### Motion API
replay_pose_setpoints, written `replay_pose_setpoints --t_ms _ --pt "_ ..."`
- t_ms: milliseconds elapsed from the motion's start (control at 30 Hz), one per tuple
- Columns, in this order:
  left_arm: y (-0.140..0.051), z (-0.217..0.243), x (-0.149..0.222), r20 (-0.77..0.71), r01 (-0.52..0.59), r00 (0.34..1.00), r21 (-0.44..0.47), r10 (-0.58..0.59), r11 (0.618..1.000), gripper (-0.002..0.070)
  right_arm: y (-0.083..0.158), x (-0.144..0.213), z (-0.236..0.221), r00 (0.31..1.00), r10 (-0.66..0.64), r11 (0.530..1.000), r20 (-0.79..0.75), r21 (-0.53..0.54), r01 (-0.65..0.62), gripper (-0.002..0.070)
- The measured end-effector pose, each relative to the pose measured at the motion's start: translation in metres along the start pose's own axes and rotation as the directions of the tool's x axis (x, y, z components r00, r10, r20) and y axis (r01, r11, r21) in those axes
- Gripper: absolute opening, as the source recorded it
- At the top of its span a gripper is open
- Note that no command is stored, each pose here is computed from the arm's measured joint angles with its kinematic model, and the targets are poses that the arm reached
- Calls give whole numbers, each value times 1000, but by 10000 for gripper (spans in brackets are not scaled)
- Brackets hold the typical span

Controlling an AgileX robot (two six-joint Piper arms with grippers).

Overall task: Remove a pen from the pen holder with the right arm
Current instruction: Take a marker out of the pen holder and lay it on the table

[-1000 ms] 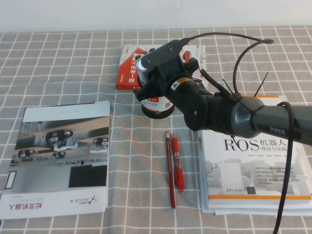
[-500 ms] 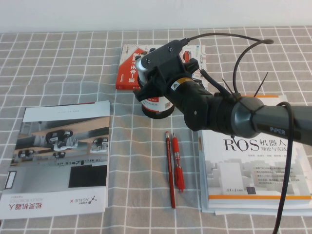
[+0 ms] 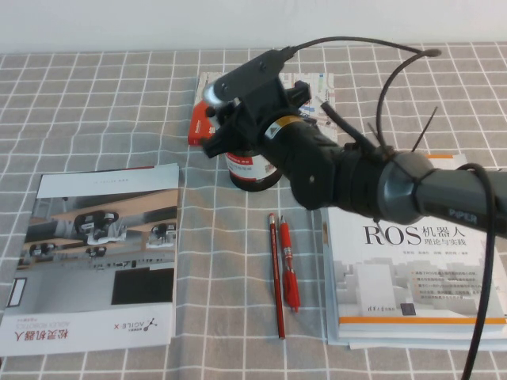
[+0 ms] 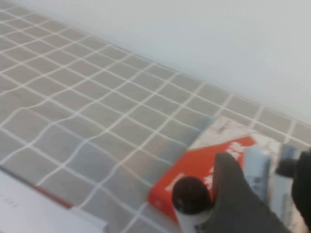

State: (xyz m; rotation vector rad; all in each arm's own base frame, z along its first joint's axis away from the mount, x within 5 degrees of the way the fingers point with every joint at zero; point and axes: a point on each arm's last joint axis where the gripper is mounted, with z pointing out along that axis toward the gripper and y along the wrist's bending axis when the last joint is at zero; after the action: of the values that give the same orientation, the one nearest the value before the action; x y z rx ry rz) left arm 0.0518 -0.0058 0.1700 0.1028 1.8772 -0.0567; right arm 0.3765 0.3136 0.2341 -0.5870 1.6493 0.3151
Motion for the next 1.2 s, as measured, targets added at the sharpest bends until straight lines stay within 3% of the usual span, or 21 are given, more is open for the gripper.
replay_pose_setpoints --t_ms 267,667,833,967,1200 --pt "0 0 0 0 0 1000 0 0 1000 -3 11 -1 -2 1000 -7 999 -18 -35 6 261" --pt "0 0 0 0 0 1000 0 0 1000 -3 -14 -34 -16 999 -7 1000 53 5 7 267" --pt "0 0 0 0 0 1000 0 0 1000 -3 -11 -55 -32 995 -100 991 28 -82 102 268" --pt "0 0 0 0 0 1000 0 0 1000 -3 -6 -71 -54 993 -109 982 -42 -162 101 268" --pt "0 0 0 0 0 1000 0 0 1000 -3 1 -50 -91 985 -99 977 -140 -204 70 291"
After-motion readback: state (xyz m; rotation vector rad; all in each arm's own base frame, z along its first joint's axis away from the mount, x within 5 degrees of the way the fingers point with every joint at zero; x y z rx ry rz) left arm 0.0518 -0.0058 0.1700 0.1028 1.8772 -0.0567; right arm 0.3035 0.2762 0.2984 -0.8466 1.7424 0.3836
